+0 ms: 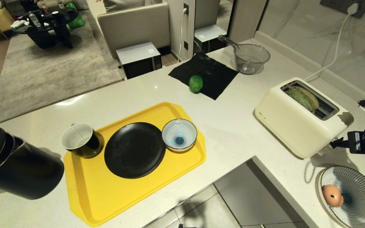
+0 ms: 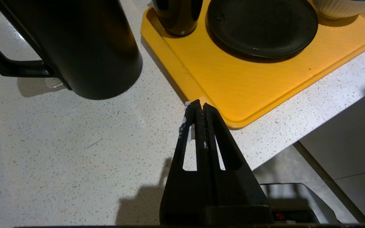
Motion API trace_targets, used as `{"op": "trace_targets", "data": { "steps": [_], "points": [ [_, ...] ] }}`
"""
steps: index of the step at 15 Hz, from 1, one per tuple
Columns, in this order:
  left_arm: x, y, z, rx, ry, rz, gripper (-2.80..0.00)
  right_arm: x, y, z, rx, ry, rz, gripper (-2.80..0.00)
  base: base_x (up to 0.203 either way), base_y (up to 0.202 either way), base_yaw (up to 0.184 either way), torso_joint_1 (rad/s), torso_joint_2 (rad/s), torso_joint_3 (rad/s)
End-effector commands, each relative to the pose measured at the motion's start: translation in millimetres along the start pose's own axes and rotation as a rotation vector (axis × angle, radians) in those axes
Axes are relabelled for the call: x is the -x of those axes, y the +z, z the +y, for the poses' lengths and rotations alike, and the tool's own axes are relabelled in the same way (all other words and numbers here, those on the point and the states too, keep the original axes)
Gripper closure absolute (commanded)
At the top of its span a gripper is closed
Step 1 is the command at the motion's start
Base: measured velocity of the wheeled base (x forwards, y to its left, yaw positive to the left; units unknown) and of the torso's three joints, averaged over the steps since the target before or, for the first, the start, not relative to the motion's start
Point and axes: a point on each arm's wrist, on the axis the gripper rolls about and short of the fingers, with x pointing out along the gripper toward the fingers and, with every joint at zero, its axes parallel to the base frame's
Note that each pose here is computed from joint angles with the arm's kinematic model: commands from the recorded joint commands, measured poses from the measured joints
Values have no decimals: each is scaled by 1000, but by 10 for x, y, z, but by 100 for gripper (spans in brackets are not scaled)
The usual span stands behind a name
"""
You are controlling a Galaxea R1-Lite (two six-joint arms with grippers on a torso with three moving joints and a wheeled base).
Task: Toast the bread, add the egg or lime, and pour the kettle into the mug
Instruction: Use a bread toaster
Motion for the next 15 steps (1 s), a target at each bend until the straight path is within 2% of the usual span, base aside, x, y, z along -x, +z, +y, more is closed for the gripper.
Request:
{"op": "trace_targets", "data": {
  "steps": [1,15],
  "points": [
    [1,0,0,0,0,-1,0,-12,-3,-1,2,1,4,0,0,0,0,0,0,0],
    [1,0,0,0,0,-1,0,1,5,1,3,1,-1,0,0,0,0,0,0,0]
  ]
}}
